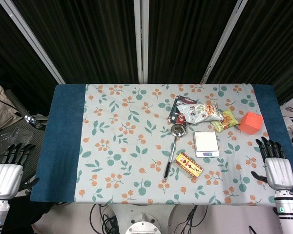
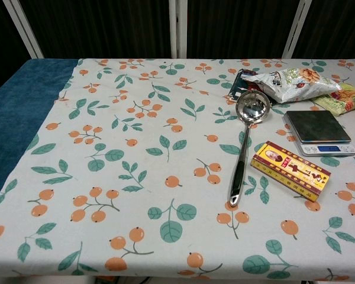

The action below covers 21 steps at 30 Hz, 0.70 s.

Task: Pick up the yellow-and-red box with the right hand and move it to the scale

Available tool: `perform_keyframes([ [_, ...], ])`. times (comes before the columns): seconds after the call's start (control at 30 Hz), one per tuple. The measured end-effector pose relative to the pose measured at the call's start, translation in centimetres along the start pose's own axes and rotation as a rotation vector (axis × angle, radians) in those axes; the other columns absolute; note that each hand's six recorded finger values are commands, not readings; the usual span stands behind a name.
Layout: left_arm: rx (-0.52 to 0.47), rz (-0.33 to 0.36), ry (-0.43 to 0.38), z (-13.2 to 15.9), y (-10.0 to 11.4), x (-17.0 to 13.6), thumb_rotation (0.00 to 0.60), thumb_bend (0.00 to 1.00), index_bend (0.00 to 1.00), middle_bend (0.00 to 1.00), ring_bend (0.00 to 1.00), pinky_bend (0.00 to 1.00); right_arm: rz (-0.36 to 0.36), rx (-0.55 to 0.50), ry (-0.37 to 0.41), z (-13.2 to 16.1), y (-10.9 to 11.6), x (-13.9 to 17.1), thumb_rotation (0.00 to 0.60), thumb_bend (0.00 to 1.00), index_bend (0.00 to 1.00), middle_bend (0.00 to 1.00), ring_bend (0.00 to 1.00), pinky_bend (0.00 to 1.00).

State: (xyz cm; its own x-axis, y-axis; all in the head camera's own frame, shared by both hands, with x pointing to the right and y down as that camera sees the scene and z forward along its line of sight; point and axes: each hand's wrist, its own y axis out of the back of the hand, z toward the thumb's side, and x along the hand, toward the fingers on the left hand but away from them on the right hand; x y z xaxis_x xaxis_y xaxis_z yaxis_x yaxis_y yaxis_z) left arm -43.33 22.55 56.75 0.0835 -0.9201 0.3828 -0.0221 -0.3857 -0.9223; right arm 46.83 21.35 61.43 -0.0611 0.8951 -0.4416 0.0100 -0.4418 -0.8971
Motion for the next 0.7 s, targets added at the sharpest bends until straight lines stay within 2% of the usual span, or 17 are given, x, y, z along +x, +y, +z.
perform_keyframes([
  [0.4,0.000,-0.002,0.007,-0.1,-0.2,-0.4,0.600,0.05,0.10,0.08,0.00,0.00,0.005,0.007,0.036,0.7,-0.1,0.1,0.600,0.00,0.00,0.00,0.00,0.00],
  [0.7,-0.003,-0.008,0.006,-0.1,-0.3,0.0,0.600,0.05,0.10,0.08,0.00,0.00,0.031,0.122,0.135,3.2,-0.2,-0.5,0.600,0.00,0.00,0.00,0.00,0.00],
])
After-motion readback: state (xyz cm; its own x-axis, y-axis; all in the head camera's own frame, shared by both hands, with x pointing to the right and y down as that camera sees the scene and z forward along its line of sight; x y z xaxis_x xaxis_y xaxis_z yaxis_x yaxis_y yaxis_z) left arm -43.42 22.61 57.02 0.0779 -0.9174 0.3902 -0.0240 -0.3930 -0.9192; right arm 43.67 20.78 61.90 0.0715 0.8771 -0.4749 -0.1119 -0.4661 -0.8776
